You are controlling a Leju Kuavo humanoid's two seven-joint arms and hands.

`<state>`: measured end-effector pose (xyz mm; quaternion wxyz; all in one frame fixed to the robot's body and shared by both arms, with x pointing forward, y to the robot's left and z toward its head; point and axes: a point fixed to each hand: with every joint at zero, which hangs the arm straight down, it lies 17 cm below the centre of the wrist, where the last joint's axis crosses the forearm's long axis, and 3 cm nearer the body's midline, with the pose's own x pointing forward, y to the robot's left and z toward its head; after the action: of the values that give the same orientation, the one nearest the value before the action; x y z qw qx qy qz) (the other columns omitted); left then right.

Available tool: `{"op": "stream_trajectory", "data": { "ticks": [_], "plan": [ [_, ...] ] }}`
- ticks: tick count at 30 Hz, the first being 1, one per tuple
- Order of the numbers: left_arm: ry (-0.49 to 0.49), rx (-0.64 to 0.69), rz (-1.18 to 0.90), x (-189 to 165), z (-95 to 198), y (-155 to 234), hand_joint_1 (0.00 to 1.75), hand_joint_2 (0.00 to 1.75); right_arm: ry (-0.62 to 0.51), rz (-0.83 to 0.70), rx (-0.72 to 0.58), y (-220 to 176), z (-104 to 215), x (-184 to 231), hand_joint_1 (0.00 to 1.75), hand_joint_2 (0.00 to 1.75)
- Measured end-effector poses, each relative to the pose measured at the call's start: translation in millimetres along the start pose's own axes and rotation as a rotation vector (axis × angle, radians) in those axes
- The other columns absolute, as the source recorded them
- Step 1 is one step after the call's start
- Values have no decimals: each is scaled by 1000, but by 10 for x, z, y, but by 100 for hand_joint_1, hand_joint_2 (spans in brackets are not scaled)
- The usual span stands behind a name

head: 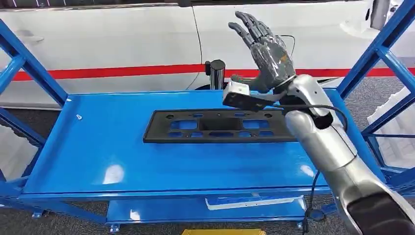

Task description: Take the parts from the cabinet and place them on the table.

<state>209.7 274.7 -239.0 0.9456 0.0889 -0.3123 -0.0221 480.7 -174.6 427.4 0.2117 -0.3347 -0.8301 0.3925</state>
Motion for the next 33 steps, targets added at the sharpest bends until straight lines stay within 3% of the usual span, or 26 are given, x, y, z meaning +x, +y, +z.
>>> {"op": "stream_trajectory", "data": {
  "ticks": [7, 13, 24, 33],
  "plan": [
    [9, 6, 10, -60, 17, 17, 0, 0, -83, 39, 14, -377, 352, 268, 0, 175],
    [13, 4, 3, -89, 28, 5, 0, 0, -128, 109, 44, -286, 699, 467, 0, 175],
    [16, -19, -12, -57, 40, -126, 0, 0, -135, 107, 139, 220, 1096, 738, 0, 175],
    [13, -63, -54, 118, 5, -293, 0, 0, -9, 87, 319, 1363, 1359, 908, 0, 175]
  ]
}}
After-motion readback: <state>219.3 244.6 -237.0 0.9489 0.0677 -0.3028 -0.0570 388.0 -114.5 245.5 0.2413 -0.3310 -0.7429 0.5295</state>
